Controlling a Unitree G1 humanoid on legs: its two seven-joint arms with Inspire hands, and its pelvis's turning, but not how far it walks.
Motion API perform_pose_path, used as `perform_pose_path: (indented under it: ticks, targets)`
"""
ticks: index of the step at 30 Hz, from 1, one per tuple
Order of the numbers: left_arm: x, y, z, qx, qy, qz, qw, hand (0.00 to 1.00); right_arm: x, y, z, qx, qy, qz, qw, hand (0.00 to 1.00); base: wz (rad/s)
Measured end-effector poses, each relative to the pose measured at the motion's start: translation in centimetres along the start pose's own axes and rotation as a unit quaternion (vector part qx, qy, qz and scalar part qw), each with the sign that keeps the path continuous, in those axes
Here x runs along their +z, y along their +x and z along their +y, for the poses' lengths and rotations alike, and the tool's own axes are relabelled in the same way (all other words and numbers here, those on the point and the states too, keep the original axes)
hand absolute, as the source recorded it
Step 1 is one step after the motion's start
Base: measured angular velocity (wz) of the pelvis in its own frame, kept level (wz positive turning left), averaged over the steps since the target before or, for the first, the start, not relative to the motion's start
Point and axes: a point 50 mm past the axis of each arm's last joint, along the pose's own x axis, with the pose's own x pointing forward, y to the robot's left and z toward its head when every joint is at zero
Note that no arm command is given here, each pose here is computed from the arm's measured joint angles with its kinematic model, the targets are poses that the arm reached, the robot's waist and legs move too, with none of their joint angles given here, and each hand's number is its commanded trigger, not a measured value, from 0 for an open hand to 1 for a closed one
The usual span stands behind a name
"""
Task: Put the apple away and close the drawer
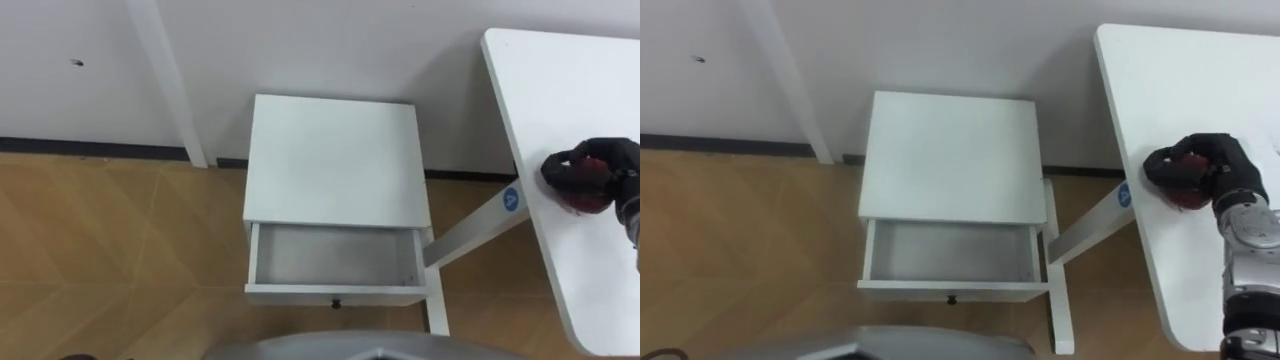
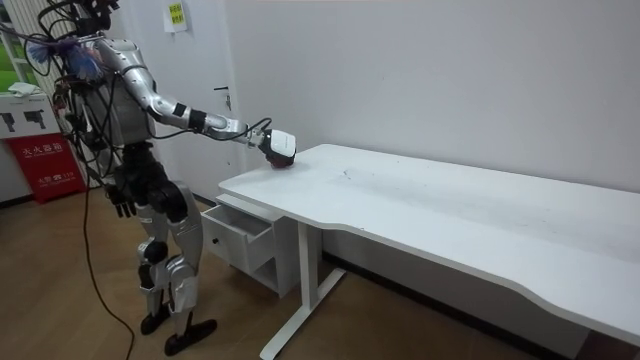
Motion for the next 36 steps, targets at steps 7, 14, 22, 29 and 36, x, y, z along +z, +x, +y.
perform_pose_path:
  ticks: [7,14,22,29,36]
  targets:
    - [1.0,0.2,0.0,-0.001,0.008,-0.012,1.000,0.00,1.2,0.1,0.7,0.016,-0.045,-0.019,0.999,1.00,-0.01]
    - [1.9,0.3,-0.5,-0.011,0.028,-0.018,0.999,0.00,5.1,-0.1,3.9,0.074,-0.107,-0.102,0.986,1.00,-0.01]
    - [2.0,0.3,-1.3,-0.025,0.054,-0.021,0.998,0.00,9.8,-2.0,9.0,0.181,-0.130,-0.212,0.952,1.00,0.00]
    - [2.8,0.4,-1.7,-0.030,0.071,-0.031,0.997,0.00,10.7,-2.8,11.3,0.224,-0.131,-0.237,0.936,1.00,0.02]
    - [4.2,0.5,-1.9,-0.024,0.086,-0.047,0.995,0.00,12.9,-4.4,13.9,0.269,-0.113,-0.288,0.912,1.00,0.03]
